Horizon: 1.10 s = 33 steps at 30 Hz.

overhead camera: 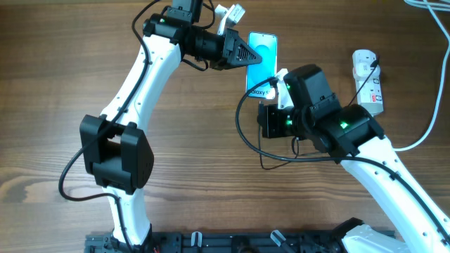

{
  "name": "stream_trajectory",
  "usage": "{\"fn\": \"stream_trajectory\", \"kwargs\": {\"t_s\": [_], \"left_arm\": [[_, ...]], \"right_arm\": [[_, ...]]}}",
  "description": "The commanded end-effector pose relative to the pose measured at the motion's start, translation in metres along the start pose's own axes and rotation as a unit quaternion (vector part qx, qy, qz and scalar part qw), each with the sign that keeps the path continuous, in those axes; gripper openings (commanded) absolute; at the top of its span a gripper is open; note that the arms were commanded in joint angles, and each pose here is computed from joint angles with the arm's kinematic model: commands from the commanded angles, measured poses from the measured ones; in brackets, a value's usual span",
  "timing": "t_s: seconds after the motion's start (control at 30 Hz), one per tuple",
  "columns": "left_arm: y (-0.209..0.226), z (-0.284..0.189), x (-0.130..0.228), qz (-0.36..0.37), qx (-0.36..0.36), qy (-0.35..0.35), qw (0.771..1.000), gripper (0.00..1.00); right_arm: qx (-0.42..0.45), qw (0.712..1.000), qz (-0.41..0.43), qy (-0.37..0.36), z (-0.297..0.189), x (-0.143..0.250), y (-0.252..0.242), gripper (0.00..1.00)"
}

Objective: Plug charger to phone and switch on socket
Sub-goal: 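Align the USB-C plug with the phone port and push upward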

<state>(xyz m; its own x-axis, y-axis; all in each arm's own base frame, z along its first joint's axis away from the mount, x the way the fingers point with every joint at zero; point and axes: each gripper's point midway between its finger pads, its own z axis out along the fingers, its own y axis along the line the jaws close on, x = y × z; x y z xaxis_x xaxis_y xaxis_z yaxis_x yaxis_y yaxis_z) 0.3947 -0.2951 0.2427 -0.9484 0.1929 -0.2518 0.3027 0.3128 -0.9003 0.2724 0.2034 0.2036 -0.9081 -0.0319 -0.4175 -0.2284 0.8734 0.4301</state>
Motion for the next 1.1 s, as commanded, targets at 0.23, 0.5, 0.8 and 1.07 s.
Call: {"fn": "stream_trajectory", "kwargs": {"t_s": [0.23,0.5,0.8,1.07], "left_arm": [[-0.0347,-0.0083,0.0023,0.037,0.048,0.003,0.998,0.04],[-0.0305,-0.008,0.0009,0.039,0.036,0.0,0.999,0.04],[-0.0248,-0.0075,-0.0004,0.037,0.019,-0.004,0.999,0.04],[-0.0296,-0.0079,0.0011,0.035,0.034,0.0,0.999,0.04]], "right_arm": [[-0.005,1.0,0.009,-0.003,0.0016,-0.0051,0.0041,0.04],[-0.007,1.0,0.009,-0.006,0.0016,-0.0067,0.005,0.05],[-0.007,1.0,0.009,-0.006,0.0016,-0.0069,0.0051,0.04],[-0.009,1.0,0.01,-0.005,0.0016,-0.0063,0.0055,0.04]]}}
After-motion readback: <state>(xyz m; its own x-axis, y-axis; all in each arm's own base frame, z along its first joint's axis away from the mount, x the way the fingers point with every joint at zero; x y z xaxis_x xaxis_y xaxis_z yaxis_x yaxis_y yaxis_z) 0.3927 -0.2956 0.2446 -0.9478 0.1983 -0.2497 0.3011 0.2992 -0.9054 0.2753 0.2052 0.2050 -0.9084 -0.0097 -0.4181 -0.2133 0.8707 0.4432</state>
